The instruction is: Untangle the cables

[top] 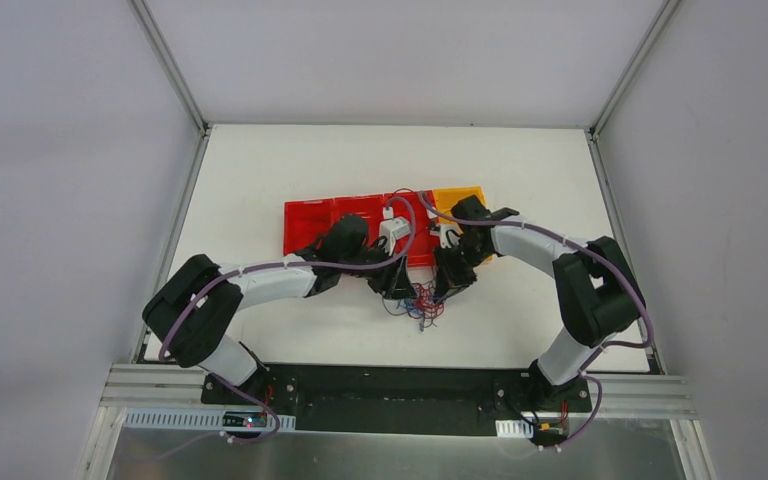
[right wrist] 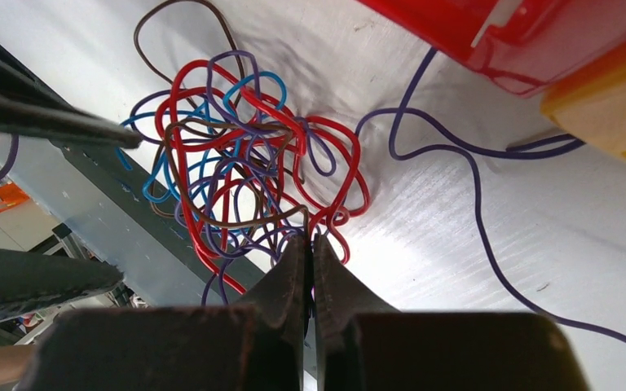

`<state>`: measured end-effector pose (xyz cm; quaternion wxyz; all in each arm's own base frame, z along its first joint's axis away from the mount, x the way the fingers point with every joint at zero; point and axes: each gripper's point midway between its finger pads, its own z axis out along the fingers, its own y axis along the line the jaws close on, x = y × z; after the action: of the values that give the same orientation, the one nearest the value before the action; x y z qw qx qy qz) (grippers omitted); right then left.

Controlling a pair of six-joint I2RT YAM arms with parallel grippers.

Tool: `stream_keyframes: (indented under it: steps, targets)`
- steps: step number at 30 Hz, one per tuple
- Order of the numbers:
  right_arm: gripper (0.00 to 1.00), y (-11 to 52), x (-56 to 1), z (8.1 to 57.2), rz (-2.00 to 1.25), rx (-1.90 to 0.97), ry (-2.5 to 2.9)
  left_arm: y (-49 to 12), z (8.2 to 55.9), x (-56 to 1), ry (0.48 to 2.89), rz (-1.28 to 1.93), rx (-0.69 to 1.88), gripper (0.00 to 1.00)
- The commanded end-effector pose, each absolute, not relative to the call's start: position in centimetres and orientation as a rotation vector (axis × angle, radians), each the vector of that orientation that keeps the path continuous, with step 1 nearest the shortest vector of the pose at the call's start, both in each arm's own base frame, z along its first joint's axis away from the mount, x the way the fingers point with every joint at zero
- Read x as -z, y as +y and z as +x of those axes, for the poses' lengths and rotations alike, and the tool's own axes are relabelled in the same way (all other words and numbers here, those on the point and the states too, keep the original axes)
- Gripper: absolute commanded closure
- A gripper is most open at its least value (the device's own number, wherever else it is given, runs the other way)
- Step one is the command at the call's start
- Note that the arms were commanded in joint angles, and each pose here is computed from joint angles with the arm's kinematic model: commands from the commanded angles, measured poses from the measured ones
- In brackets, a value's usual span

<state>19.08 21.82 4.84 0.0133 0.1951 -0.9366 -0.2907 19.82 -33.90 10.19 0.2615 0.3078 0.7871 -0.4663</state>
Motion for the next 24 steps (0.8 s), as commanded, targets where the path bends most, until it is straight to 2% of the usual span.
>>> stream_keyframes:
  steps: [1, 10, 12, 13, 14, 18, 24]
  targets:
    - [1.0, 21.6, -6.0, 19.0, 0.643, 0.927, -2.95, -35.3, 20.9, -11.0, 2.137, 0.794, 1.282, 0.47]
    - [1.0, 22.1, -6.7, 19.1, 0.662, 0.98, -2.954, -36.1, 21.0, -7.3, 2.2, 0.902, 1.229, 0.44]
    - [1.0, 22.1, -6.8, 19.2, 0.664, 0.98, -2.96, -36.1, 20.7, -6.7, 2.219, 0.927, 1.22, 0.46]
    - [1.0, 22.0, -6.9, 19.2, 0.665, 0.981, -2.963, -36.0, 20.6, -6.6, 2.224, 0.934, 1.217, 0.49]
    - [1.0, 22.0, -6.9, 19.2, 0.67, 0.977, -2.965, -36.0, 20.5, -6.7, 2.221, 0.942, 1.222, 0.56]
    - [1.0, 20.9, -6.4, 19.6, 0.657, 0.906, -2.995, -35.6, 19.5, -10.5, 2.133, 0.999, 1.25, 0.98]
    - [1.0, 17.3, -5.9, 22.0, 0.611, 0.694, -3.113, -33.0, 15.7, -20.8, 1.88, 1.112, 1.344, 1.0]
